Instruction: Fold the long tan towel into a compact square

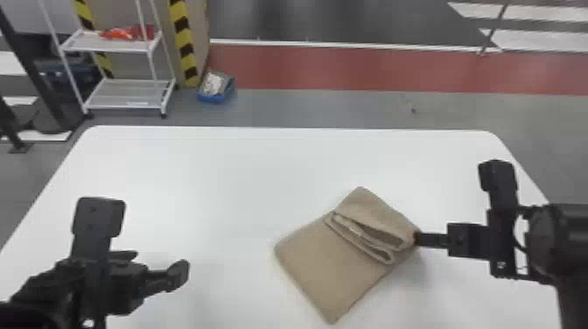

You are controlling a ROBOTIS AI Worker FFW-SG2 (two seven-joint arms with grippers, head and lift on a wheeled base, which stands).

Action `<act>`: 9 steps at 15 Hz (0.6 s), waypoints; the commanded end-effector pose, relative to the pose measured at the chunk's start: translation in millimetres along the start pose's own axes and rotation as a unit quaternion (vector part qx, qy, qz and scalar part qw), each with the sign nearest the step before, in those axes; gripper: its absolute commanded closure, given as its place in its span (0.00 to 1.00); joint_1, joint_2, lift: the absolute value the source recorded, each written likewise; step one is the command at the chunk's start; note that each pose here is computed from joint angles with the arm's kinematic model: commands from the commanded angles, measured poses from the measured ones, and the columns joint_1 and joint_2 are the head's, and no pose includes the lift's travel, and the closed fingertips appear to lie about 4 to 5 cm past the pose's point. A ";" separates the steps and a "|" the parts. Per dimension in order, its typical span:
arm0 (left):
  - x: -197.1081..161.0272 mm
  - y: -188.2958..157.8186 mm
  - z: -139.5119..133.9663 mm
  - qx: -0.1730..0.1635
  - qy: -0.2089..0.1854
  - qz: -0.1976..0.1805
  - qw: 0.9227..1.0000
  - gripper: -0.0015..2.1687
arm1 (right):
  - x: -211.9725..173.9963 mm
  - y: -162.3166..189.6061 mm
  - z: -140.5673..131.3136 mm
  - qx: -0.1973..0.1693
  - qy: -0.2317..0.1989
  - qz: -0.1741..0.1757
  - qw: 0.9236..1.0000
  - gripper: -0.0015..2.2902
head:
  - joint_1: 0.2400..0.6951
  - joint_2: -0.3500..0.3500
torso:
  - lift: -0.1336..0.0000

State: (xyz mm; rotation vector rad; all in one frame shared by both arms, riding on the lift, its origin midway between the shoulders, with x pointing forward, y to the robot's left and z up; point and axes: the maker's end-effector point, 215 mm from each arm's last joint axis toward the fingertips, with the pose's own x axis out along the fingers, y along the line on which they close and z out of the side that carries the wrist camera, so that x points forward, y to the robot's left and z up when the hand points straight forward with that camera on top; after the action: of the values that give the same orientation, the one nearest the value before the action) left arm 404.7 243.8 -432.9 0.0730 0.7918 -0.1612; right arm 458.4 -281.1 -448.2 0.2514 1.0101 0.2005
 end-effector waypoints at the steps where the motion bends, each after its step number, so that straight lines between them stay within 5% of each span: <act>1: -2.1 2.9 -0.3 -0.001 -0.001 0.002 1.000 0.06 | 4.8 6.3 6.1 0.009 0.003 0.004 1.000 0.91 | 1.00 0.43 | 0.07; 9: -1.7 -3.6 -3.9 -0.001 0.002 -0.004 1.000 0.06 | 40.8 56.5 -4.5 0.040 0.026 0.057 0.997 0.91 | 1.00 0.51 | 0.07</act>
State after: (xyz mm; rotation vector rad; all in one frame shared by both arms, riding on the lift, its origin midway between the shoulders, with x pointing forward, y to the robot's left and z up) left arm 402.1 243.0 -433.2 0.0703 0.7931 -0.1633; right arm 474.3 -227.6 -462.8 0.3542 1.0449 0.2506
